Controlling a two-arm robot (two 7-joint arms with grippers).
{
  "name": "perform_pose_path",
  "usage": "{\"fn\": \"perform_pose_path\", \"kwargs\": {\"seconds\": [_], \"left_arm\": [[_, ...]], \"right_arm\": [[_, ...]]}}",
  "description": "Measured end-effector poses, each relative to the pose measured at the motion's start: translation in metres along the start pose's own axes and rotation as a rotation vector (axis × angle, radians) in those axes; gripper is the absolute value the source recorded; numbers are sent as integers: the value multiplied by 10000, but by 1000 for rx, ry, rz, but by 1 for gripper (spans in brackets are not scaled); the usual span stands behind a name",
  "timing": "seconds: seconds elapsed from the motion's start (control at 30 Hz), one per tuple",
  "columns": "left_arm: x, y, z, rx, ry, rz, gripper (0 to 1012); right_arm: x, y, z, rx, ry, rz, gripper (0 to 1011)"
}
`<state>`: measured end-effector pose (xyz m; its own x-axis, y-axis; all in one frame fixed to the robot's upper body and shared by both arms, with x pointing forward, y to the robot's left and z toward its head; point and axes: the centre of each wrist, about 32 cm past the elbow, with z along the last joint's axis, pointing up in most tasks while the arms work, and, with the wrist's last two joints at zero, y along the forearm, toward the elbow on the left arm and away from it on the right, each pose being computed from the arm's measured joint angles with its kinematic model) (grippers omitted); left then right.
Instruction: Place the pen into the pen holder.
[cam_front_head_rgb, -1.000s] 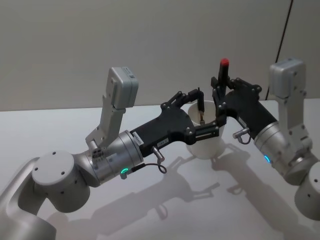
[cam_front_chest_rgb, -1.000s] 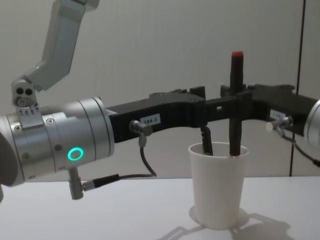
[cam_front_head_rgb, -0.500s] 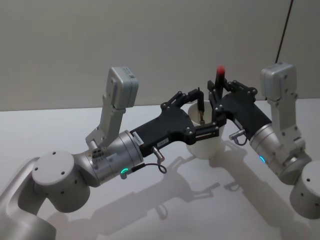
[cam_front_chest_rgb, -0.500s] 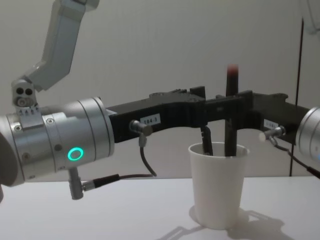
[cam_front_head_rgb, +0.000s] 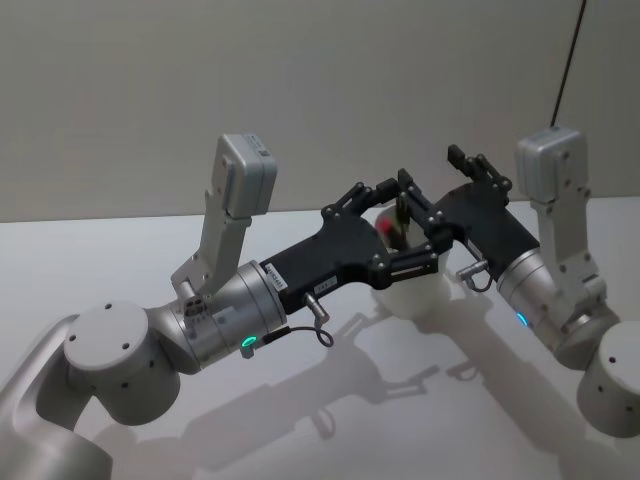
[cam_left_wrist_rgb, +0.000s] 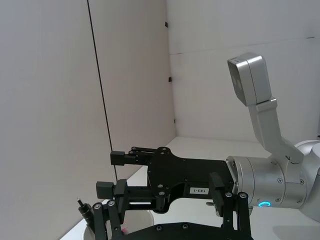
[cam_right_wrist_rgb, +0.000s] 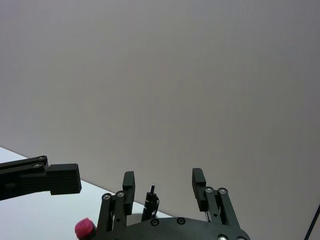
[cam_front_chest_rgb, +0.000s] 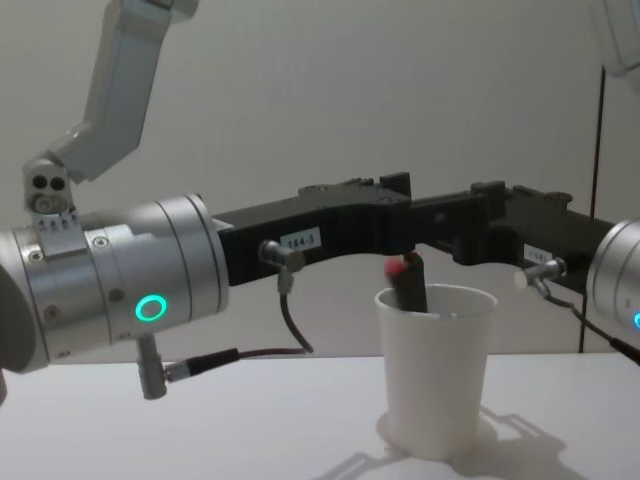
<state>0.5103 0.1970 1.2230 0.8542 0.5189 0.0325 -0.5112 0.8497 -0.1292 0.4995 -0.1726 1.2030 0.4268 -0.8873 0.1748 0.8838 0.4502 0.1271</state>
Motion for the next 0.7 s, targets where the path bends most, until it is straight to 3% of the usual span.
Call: {"fn": "perform_pose_path", "kwargs": {"seconds": [0.4,0.7], "left_arm": [[0,0,0,0,0,0,1001],[0,0,0,0,0,0,1001]], "right_arm": [[-2,4,-6,-1,-1,1,1000],[24,-9,22,11,11,-13,1001]]}}
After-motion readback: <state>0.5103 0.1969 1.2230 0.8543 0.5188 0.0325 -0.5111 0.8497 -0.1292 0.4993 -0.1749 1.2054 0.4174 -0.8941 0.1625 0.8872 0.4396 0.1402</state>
